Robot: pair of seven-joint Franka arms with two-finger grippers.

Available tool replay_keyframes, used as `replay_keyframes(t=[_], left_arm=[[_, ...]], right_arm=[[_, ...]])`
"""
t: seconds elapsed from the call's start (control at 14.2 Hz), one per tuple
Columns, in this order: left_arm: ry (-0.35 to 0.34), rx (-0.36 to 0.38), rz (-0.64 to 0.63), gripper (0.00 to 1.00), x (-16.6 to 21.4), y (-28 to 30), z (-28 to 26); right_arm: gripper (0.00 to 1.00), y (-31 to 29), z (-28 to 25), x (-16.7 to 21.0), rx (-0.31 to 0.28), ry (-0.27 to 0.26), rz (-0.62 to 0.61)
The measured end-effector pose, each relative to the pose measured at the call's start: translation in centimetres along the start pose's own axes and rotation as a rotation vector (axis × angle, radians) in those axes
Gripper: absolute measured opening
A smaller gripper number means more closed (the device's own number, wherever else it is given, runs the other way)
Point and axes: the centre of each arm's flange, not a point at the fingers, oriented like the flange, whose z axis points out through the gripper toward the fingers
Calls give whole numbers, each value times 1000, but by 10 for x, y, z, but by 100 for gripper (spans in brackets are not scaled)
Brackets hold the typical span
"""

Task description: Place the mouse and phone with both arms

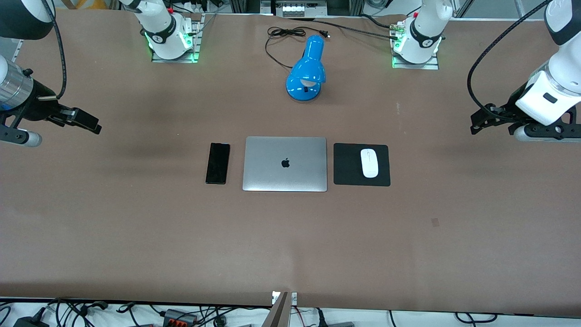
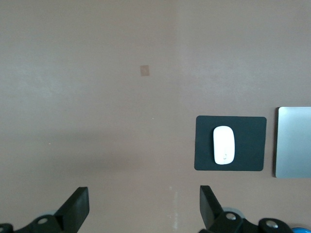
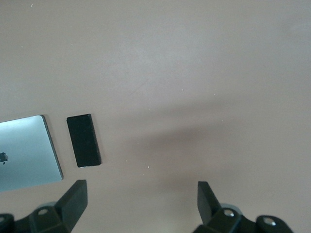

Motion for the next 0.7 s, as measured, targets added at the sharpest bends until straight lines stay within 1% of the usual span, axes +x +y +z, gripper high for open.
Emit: replay_keyframes(t=[0.7], left_arm=[[-9, -6, 9, 100, -1, 8, 4]], right_arm=[[100, 0, 0, 0, 0, -1, 0]])
